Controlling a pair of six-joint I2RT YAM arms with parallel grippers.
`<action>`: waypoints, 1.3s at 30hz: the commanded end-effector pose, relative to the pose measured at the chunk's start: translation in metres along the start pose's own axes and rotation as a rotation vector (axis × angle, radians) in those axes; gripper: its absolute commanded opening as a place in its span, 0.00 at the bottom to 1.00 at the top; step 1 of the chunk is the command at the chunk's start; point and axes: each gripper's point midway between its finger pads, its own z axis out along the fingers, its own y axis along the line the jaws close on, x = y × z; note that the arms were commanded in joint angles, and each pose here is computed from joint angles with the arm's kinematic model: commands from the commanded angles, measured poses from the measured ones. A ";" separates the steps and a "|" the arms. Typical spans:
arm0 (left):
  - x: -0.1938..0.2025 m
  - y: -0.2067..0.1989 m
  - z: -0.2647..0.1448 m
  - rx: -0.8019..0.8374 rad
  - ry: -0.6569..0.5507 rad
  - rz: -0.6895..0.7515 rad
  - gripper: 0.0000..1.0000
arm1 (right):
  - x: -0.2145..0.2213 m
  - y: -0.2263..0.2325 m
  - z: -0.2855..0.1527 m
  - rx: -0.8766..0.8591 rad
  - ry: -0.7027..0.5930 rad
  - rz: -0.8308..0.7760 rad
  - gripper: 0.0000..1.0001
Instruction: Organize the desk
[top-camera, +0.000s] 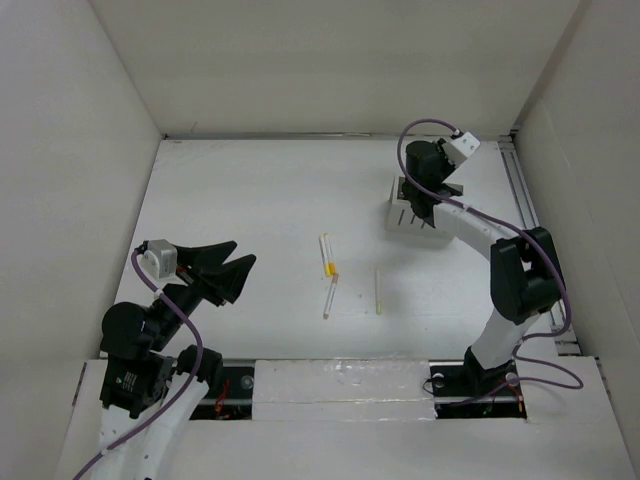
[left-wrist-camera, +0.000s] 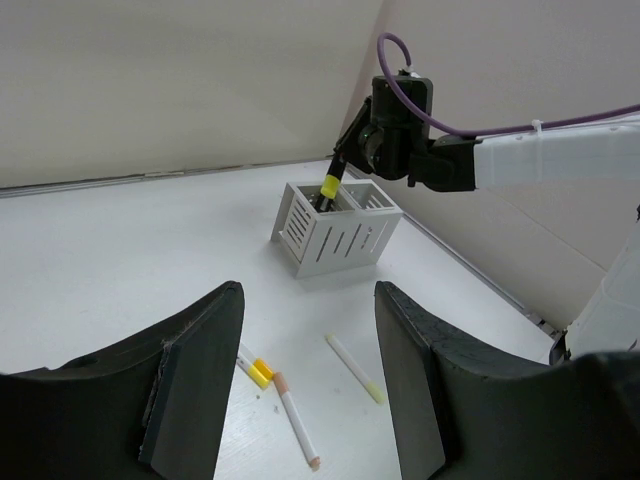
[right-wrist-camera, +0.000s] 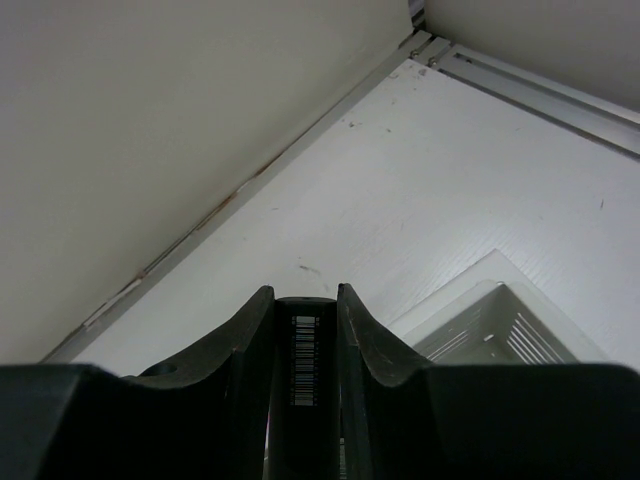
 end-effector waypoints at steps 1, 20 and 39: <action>-0.010 -0.006 0.003 0.030 -0.041 0.011 0.51 | -0.005 -0.007 0.002 0.043 -0.058 -0.001 0.00; -0.008 -0.004 0.004 0.025 -0.034 0.008 0.51 | 0.023 -0.007 -0.026 0.013 -0.118 -0.065 0.10; -0.007 -0.005 0.006 0.033 -0.029 0.004 0.51 | -0.007 0.048 -0.087 -0.272 -0.007 0.014 0.64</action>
